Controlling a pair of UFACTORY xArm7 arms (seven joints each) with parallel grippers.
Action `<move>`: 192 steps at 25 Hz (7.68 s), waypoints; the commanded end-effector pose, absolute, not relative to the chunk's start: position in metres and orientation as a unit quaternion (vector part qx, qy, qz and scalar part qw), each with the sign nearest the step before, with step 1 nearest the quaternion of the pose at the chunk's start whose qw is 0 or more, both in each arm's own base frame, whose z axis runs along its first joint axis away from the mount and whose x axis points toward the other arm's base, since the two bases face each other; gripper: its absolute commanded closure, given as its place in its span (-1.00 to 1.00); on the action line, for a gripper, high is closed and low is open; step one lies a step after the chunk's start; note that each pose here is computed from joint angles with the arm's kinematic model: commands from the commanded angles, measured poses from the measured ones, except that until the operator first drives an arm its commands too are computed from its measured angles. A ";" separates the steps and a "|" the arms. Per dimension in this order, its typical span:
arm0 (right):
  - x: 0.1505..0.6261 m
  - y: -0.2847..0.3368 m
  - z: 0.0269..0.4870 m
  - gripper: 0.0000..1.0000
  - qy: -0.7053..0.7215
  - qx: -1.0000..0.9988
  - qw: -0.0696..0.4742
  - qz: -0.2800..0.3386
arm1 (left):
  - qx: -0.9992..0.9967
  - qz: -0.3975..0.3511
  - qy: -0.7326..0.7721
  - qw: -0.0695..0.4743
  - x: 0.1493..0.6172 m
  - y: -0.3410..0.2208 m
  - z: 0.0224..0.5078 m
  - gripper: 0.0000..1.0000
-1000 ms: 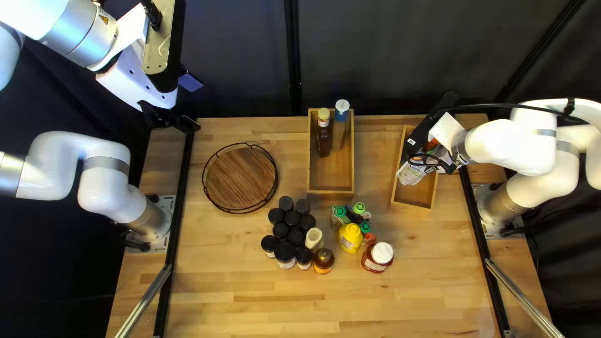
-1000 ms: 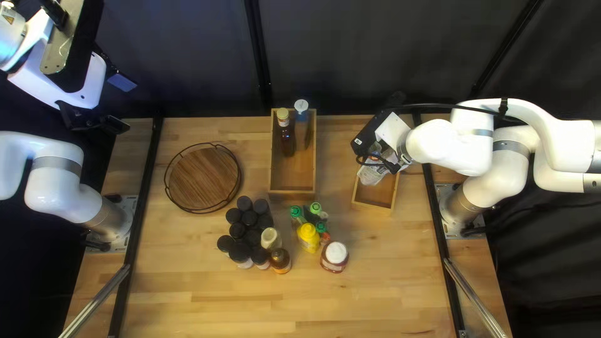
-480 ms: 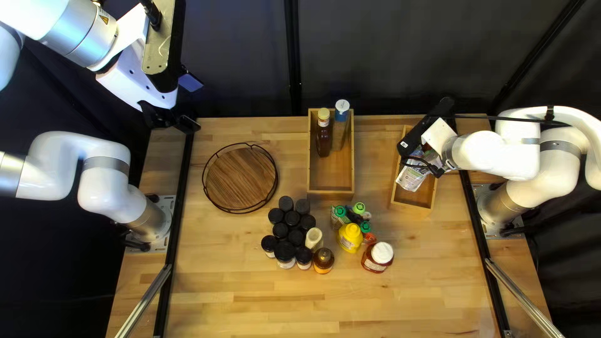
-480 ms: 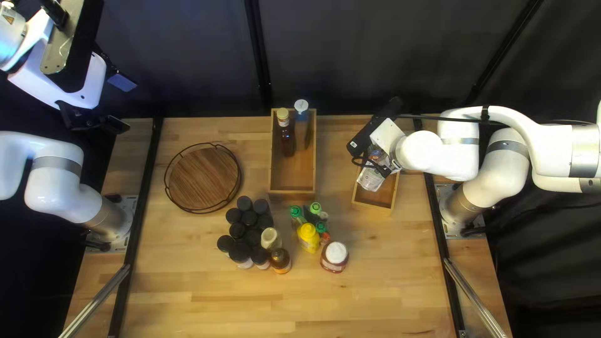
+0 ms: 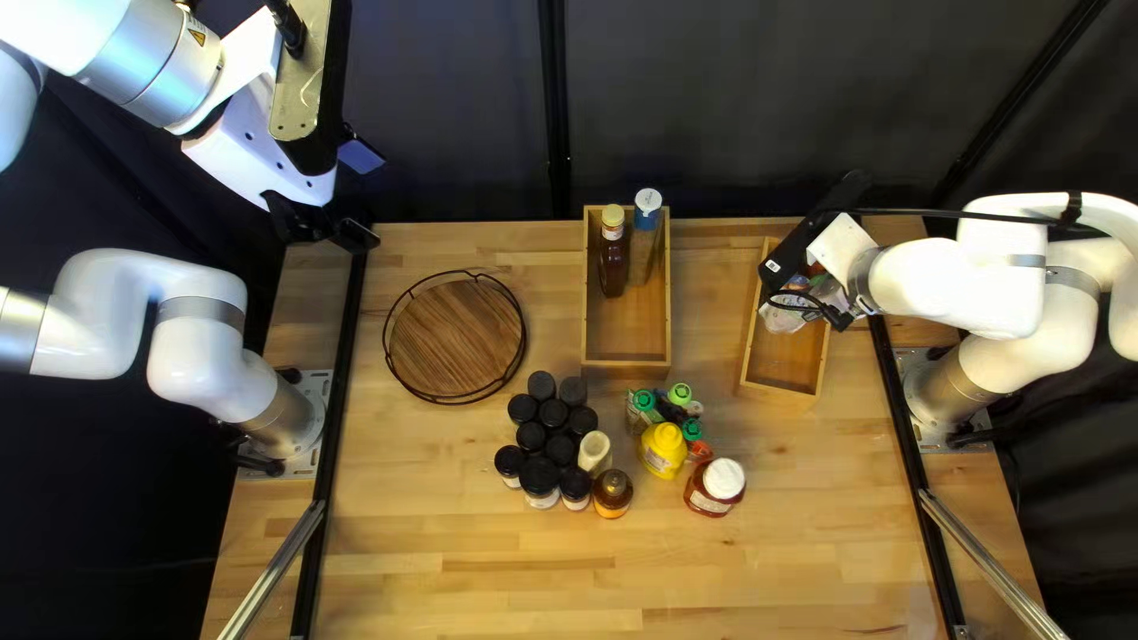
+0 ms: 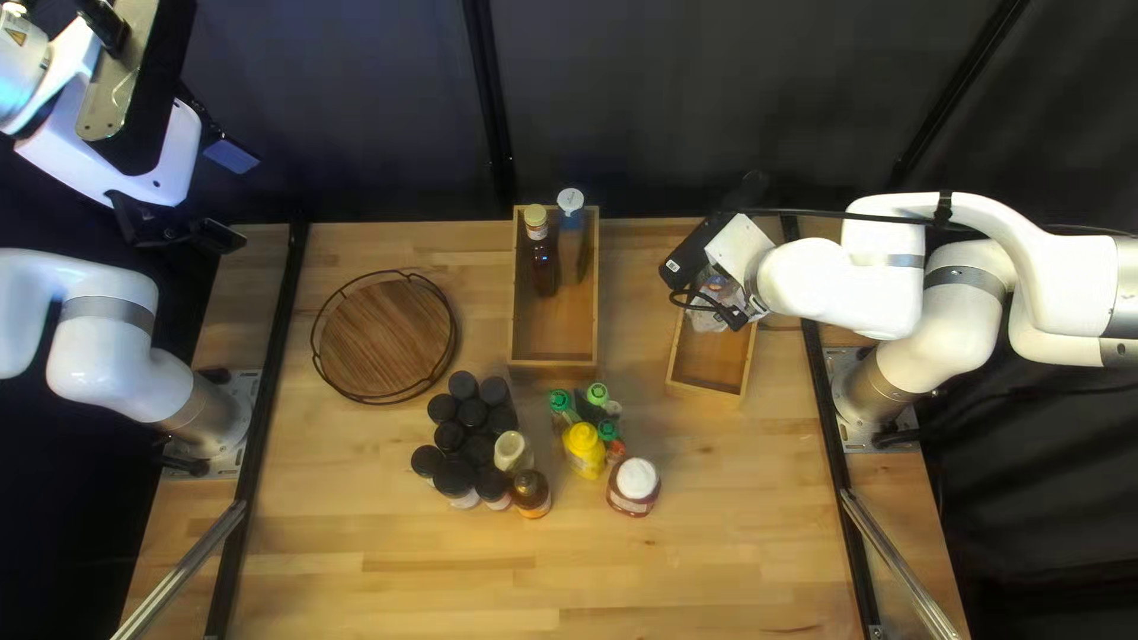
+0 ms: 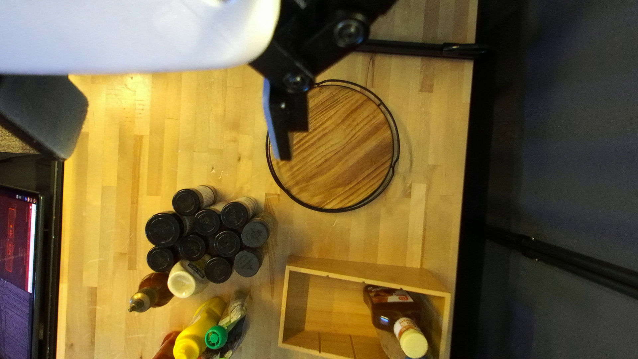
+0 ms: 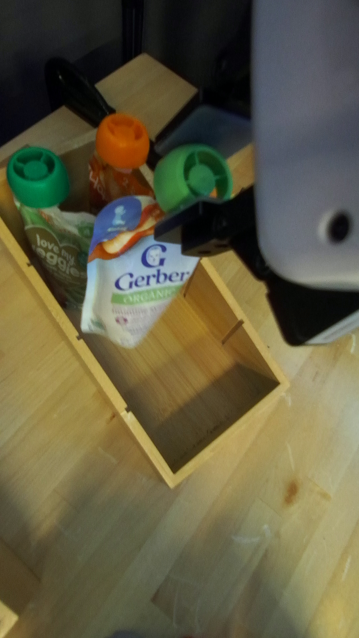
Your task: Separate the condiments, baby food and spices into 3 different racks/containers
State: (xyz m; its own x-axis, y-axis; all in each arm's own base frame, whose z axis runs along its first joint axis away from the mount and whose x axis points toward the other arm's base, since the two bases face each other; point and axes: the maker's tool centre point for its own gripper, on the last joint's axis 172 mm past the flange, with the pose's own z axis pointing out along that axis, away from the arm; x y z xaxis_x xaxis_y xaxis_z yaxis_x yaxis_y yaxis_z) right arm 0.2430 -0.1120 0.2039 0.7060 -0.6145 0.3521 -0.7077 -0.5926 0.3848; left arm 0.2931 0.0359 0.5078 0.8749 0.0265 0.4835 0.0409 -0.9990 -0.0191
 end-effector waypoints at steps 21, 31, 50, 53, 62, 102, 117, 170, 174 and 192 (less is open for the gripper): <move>0.268 -0.111 0.145 -0.69 -0.393 0.878 0.271 0.019 | -0.968 -0.249 -0.017 0.014 0.293 0.036 0.508 -1.00; 0.285 -0.077 0.191 -1.00 -0.330 0.919 0.214 0.037 | -0.968 -0.249 -0.017 0.014 0.293 0.036 0.508 -1.00; 0.387 0.129 0.215 -1.00 -0.127 0.989 0.074 0.021 | -0.968 -0.249 -0.017 0.014 0.293 0.036 0.508 -1.00; 0.393 0.142 0.206 -1.00 -0.136 0.986 0.084 0.037 | -0.968 -0.249 -0.017 0.014 0.293 0.036 0.508 -1.00; 0.403 0.152 0.171 -1.00 -0.147 0.982 0.101 0.057 | -0.968 -0.249 -0.017 0.014 0.293 0.036 0.508 -1.00; 0.400 0.077 0.317 1.00 -0.118 0.984 0.120 0.058 | -0.968 -0.249 -0.017 0.014 0.293 0.036 0.508 -1.00; 0.448 -0.094 0.321 1.00 -0.119 0.985 0.103 0.074 | -0.968 -0.249 -0.017 0.014 0.293 0.036 0.508 -1.00; 0.506 -0.121 0.194 1.00 0.000 0.988 0.151 0.041 | -0.968 -0.249 -0.017 0.014 0.293 0.036 0.508 -1.00; 0.504 -0.120 0.193 1.00 0.004 0.988 0.149 0.044 | -0.968 -0.249 -0.017 0.014 0.293 0.036 0.508 -1.00; 0.502 -0.111 0.165 -0.35 0.001 0.991 0.129 0.029 | -0.968 -0.249 -0.017 0.014 0.293 0.036 0.508 -1.00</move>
State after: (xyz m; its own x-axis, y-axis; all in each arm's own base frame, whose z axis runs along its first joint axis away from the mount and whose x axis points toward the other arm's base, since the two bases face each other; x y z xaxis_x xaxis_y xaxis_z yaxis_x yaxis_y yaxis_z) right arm 0.5024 -0.1117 0.1644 0.9983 0.0099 0.0577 -0.0054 -0.9657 0.2597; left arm 0.2931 0.0359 0.5078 0.8749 0.0265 0.4835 0.0409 -0.9990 -0.0191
